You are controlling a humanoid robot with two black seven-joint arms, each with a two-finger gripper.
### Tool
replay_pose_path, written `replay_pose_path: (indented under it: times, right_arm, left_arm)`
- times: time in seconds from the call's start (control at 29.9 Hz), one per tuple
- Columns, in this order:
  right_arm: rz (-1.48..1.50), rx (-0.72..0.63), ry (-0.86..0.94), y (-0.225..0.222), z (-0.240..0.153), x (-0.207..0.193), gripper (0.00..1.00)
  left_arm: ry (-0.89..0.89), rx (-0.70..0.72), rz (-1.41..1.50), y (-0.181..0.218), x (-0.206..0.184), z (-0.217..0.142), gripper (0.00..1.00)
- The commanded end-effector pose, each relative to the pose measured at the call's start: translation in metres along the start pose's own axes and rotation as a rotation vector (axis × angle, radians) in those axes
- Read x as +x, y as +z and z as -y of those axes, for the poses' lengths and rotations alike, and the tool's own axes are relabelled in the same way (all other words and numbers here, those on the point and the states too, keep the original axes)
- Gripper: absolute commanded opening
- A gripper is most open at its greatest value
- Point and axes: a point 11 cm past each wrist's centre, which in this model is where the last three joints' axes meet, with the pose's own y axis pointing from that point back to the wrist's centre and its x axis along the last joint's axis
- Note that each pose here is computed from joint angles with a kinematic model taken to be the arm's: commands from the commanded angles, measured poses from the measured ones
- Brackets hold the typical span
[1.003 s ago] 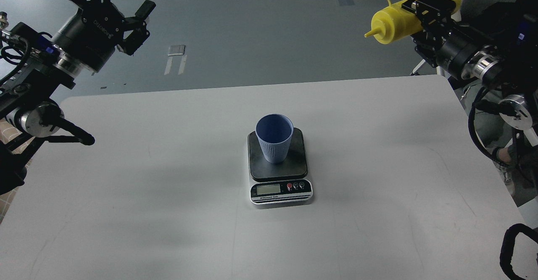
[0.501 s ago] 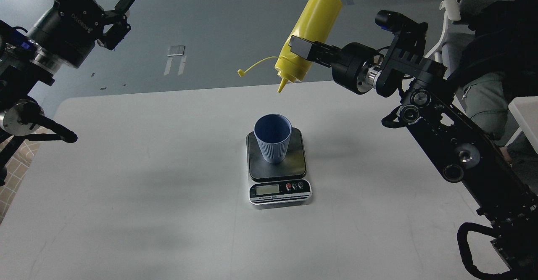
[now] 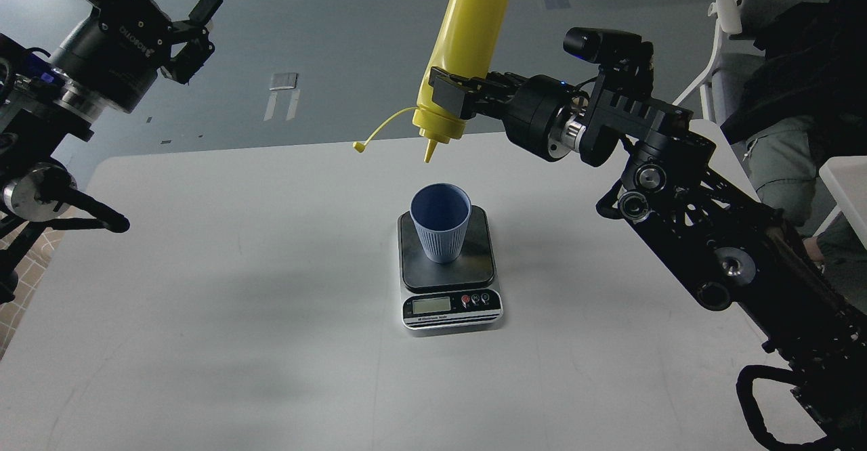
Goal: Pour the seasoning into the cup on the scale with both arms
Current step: 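Tilt the yellow bottle nozzle-down over the blue cup with the right gripper, then bring the yellow bottle back down beside the table edge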
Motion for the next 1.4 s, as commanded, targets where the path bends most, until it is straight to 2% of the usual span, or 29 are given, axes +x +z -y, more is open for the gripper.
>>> replay_pose_path:
  times: [0.0, 0.1, 0.17, 0.23, 0.27, 0.37, 0.47, 0.57, 0.7, 0.87, 0.97, 1.04, 1.1, 1.2, 1.37]
  right_arm:
    - [0.064, 0.002, 0.044, 0.006, -0.004, 0.013, 0.00]
    - [0.296, 0.033, 0.097, 0.020, -0.015, 0.032, 0.00]
    - [0.561, 0.103, 0.138, 0.027, -0.025, 0.047, 0.00]
    - [0.644, 0.130, 0.145, 0.028, -0.027, 0.049, 0.00]
    - [0.908, 0.239, 0.155, 0.029, -0.035, 0.055, 0.00]
    - [1.173, 0.367, 0.155, 0.031, -0.043, 0.056, 0.00]
    - [1.297, 0.422, 0.189, 0.044, -0.054, 0.060, 0.00]
    - [1.485, 0.573, 0.238, 0.056, -0.074, 0.077, 0.00]
    - [1.586, 0.655, 0.306, 0.072, -0.094, 0.093, 0.00]
    - [1.709, 0.622, 0.375, 0.106, -0.111, 0.059, 0.00]
    - [1.801, 0.553, 0.439, 0.133, -0.119, 0.025, 0.00]
    - [1.872, 0.459, 0.504, 0.159, -0.135, -0.011, 0.00]
    - [1.890, 0.435, 0.522, 0.166, -0.139, -0.019, 0.00]
    - [1.971, 0.327, 0.614, 0.200, -0.158, -0.054, 0.00]
    - [2.008, 0.341, 0.626, 0.202, -0.159, -0.058, 0.00]
  left_arm:
    - [-0.006, 0.010, 0.002, -0.003, -0.001, -0.001, 0.98]
    - [-0.012, 0.014, 0.004, -0.002, -0.001, -0.001, 0.98]
    - [-0.011, 0.012, 0.006, -0.001, 0.001, -0.002, 0.98]
    - [-0.012, 0.017, 0.006, -0.002, 0.000, -0.002, 0.98]
    - [-0.016, 0.019, 0.004, -0.004, -0.001, -0.002, 0.98]
    - [-0.017, 0.019, 0.004, -0.005, -0.003, -0.001, 0.98]
    - [-0.015, 0.018, 0.005, -0.005, -0.004, -0.001, 0.98]
    - [-0.027, 0.021, 0.002, -0.007, -0.008, 0.000, 0.98]
    - [-0.032, 0.032, 0.004, -0.009, -0.009, -0.002, 0.98]
    - [-0.035, 0.037, 0.005, -0.009, -0.009, -0.003, 0.98]
    - [-0.039, 0.041, 0.008, -0.010, -0.010, -0.003, 0.98]
    - [-0.060, 0.075, 0.039, -0.016, -0.011, -0.007, 0.98]
    - [-0.067, 0.083, 0.049, -0.017, -0.012, -0.007, 0.98]
    - [-0.092, 0.109, 0.104, -0.019, -0.012, -0.010, 0.98]
    - [-0.097, 0.109, 0.101, -0.023, -0.018, -0.008, 0.98]
